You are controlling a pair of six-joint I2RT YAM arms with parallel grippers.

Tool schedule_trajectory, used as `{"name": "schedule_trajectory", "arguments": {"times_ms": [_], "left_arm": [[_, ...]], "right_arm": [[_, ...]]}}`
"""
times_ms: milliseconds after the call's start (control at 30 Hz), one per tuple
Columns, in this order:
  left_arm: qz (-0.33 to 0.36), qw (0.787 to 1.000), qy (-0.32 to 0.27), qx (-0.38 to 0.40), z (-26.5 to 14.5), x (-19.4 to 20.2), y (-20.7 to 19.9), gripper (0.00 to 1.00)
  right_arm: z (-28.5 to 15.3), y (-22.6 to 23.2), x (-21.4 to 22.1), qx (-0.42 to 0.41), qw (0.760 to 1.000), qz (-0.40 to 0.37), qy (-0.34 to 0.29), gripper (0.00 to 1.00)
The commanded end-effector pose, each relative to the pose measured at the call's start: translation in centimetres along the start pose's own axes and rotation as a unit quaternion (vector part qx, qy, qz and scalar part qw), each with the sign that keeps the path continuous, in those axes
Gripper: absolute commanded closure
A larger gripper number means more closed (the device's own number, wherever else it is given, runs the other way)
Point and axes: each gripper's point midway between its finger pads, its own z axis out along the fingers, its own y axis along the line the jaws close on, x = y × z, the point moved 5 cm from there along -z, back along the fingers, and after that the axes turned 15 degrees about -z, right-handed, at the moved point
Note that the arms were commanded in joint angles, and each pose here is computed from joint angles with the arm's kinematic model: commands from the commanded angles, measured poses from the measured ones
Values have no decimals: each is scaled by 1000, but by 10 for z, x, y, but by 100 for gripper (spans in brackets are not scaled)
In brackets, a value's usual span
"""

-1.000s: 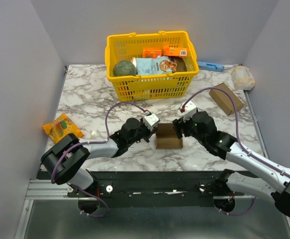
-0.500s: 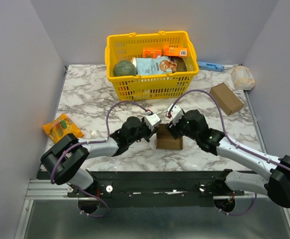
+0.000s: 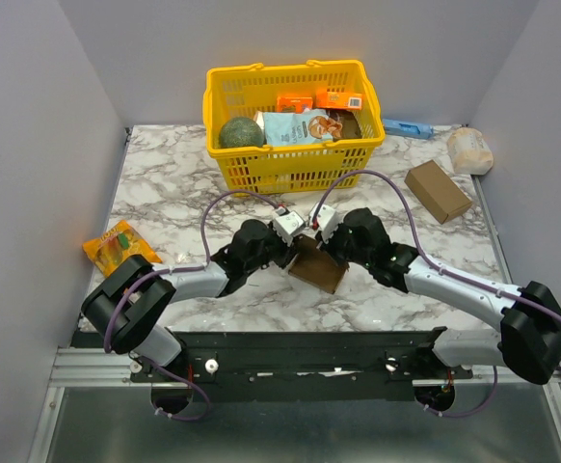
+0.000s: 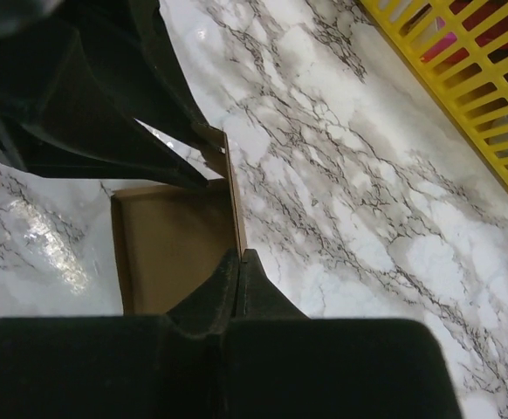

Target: Fold the paper box

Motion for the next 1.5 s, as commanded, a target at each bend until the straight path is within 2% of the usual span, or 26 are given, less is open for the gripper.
{"name": "schedule_trajectory", "arguments": {"times_ms": [0,33,233,333,467,633,800,867,1033,1167,1300,1333,1467], "left_arm": [[-15,999,-20,30,-2,-14,-4,57],[-18,999,-21,28,-3,-14,-1,49],[-30,999,-1,41,-11,-16,18,32],[-31,998,11,48,-11,-15,29,30],[-20,993,33,110,-8,-12,21,31],[-13,991,38,124,-1,-8,22,32],[-22,990,49,127,7,-4,23,40],[-27,991,45,126,8,-6,23,51],[-26,991,33,124,11,-9,22,64],[-45,990,48,127,14,-3,16,68],[-49,990,62,118,18,2,14,81],[-51,990,66,112,18,3,14,87],[-66,992,67,83,21,0,13,95]], "right_arm": [[1,14,17,-43,998,9,38,99],[0,15,17,-45,998,9,39,99],[-1,18,16,-59,998,9,37,99],[-1,20,14,-70,997,11,33,99],[-2,21,13,-74,997,14,31,99],[-3,21,12,-75,997,14,29,99],[-2,21,13,-71,997,15,32,99],[-2,21,13,-71,997,14,32,99],[-1,20,14,-68,997,13,34,99],[-1,19,14,-63,997,13,33,99],[-2,17,14,-53,998,13,33,99],[-2,16,15,-49,998,13,34,99],[-2,13,15,-37,999,10,33,99]]}}
